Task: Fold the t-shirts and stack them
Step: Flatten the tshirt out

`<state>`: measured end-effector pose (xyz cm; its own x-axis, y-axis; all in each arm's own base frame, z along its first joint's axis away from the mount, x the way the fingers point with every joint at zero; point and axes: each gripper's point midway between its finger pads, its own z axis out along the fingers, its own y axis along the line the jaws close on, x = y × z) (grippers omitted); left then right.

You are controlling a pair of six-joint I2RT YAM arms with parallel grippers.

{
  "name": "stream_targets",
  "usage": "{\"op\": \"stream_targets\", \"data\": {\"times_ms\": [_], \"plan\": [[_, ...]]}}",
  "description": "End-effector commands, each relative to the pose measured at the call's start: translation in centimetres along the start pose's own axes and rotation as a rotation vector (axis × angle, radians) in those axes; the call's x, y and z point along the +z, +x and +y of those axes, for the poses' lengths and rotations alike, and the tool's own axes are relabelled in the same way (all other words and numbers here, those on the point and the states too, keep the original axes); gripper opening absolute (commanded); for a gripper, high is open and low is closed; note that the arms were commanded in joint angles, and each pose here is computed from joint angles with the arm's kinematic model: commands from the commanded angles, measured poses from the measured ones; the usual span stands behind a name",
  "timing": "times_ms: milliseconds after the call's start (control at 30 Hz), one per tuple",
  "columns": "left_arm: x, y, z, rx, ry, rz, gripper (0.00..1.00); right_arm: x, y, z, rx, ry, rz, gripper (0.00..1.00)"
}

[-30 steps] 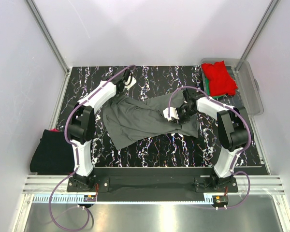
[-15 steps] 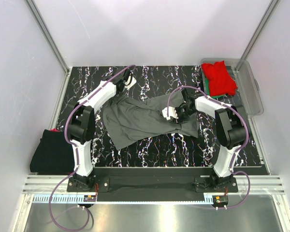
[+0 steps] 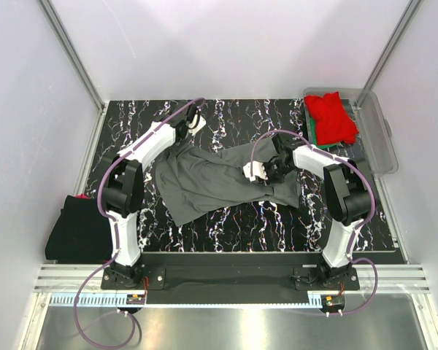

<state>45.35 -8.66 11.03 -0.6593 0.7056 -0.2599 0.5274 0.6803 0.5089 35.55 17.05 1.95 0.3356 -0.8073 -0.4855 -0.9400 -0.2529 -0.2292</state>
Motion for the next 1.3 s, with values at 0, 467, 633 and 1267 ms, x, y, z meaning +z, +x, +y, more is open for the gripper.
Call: {"op": "stream_targets", "data": {"times_ms": [0, 467, 633, 1267], "plan": [[-0.6, -1.4, 1.1, -0.035, -0.026, -0.046, 0.0, -1.8, -1.3, -1.8, -0.014, 0.053, 0.012, 0.05], [-7.4, -4.3, 6.3, -0.058, -0.129, -0.21, 0.0, -12.7, -5.6, -11.8, 0.074, 0.448, 0.037, 0.0], [-14.0, -5.6, 10.1, -0.104, -0.217, -0.358, 0.0, -19.0, -7.0, -17.6, 0.241, 0.727, 0.014, 0.0], [-37.6, -2.8, 19.0, -0.172, -0.609, -0.849, 0.0, -49.4, -20.7, -15.3, 0.335, 1.432, -0.333, 0.0]]}}
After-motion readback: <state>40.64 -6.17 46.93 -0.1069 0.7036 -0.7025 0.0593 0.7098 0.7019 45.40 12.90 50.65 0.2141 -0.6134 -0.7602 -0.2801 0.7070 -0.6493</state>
